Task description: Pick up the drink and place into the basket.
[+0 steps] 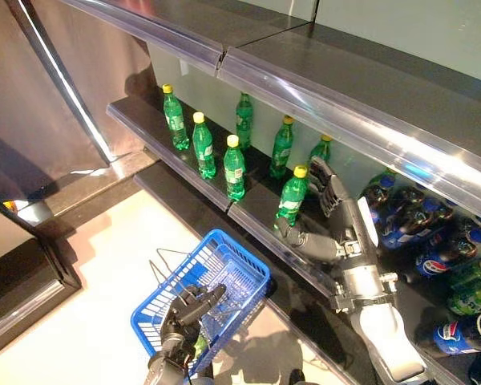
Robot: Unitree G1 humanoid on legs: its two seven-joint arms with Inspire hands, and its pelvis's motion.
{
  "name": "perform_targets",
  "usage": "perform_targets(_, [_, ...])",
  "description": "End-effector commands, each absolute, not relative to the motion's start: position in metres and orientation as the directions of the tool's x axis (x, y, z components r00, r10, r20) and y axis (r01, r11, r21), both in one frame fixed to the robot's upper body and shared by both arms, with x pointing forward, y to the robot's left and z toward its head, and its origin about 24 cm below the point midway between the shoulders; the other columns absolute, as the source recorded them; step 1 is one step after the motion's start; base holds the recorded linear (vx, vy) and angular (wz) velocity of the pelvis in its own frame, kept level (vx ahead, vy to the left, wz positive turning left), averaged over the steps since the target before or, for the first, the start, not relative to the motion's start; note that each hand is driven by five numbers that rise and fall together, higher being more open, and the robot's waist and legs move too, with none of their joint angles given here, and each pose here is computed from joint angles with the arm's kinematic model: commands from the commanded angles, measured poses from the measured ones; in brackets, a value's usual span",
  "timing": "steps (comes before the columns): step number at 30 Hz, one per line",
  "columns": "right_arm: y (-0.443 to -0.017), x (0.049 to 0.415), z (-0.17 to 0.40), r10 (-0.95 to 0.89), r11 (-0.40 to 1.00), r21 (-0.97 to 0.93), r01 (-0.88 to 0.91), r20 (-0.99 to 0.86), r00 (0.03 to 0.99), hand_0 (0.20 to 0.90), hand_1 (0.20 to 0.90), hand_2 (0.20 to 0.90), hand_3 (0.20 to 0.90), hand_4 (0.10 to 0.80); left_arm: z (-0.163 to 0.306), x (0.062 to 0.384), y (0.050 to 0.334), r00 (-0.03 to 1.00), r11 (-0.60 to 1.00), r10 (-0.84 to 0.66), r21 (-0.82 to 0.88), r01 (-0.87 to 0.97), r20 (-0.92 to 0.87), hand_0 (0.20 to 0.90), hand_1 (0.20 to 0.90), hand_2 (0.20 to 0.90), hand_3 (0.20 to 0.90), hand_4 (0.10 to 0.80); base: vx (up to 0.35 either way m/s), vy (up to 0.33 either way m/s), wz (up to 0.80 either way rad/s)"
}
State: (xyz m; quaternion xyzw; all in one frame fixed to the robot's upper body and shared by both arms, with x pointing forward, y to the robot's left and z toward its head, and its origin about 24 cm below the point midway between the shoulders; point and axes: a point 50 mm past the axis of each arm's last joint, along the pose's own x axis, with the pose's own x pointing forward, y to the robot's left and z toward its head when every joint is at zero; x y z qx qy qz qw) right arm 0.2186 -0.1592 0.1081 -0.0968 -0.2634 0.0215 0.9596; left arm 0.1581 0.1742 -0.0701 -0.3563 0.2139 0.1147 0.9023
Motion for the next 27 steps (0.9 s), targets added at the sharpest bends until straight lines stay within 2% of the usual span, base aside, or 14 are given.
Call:
perform_targets(1, [-0.167, 0.212, 0.170, 0.019, 0.970, -0.157, 0.185, 0.809, 0.587, 0.900, 0.900, 0.900, 0.900, 0.800, 0.016, 0.218, 0.171, 0.996, 0.762, 0.033, -0.647, 0.028, 0.083, 0.300, 0.300, 0.300, 0.200, 0.100, 0.000, 0.000, 0.00])
perform_targets(6, [-0.180, 0.213, 0.170, -0.097, 0.938, -0.116, 0.328, 0.819, 0.565, 0.900, 0.900, 0.900, 0.900, 0.800, 0.015, 0.217, 0.173, 0.996, 0.761, 0.043, -0.648, 0.018, 0.078, 0.300, 0.300, 0.300, 0.200, 0.100, 0.007, 0.003, -0.05])
perform_targets(13, [-0.191, 0.219, 0.152, -0.174, 0.917, -0.124, 0.380, 0.732, 0.659, 0.900, 0.900, 0.900, 0.900, 0.800, 0.014, 0.215, 0.176, 0.996, 0.764, 0.056, -0.645, 0.004, 0.072, 0.300, 0.300, 0.300, 0.200, 0.100, 0.015, -0.003, -0.05])
perform_targets(19, [-0.189, 0.223, 0.136, -0.161, 0.934, -0.146, 0.327, 0.644, 0.748, 0.900, 0.900, 0.900, 0.900, 0.800, 0.014, 0.214, 0.178, 0.996, 0.766, 0.063, -0.643, -0.010, 0.059, 0.300, 0.300, 0.300, 0.200, 0.100, 0.019, -0.003, 0.00])
perform_targets(27, [-0.191, 0.219, 0.120, -0.179, 0.950, -0.114, 0.291, 0.563, 0.806, 0.900, 0.900, 0.900, 0.900, 0.800, 0.014, 0.206, 0.180, 0.997, 0.768, 0.044, -0.640, 0.007, 0.064, 0.300, 0.300, 0.300, 0.200, 0.100, 0.064, -0.008, 0.00])
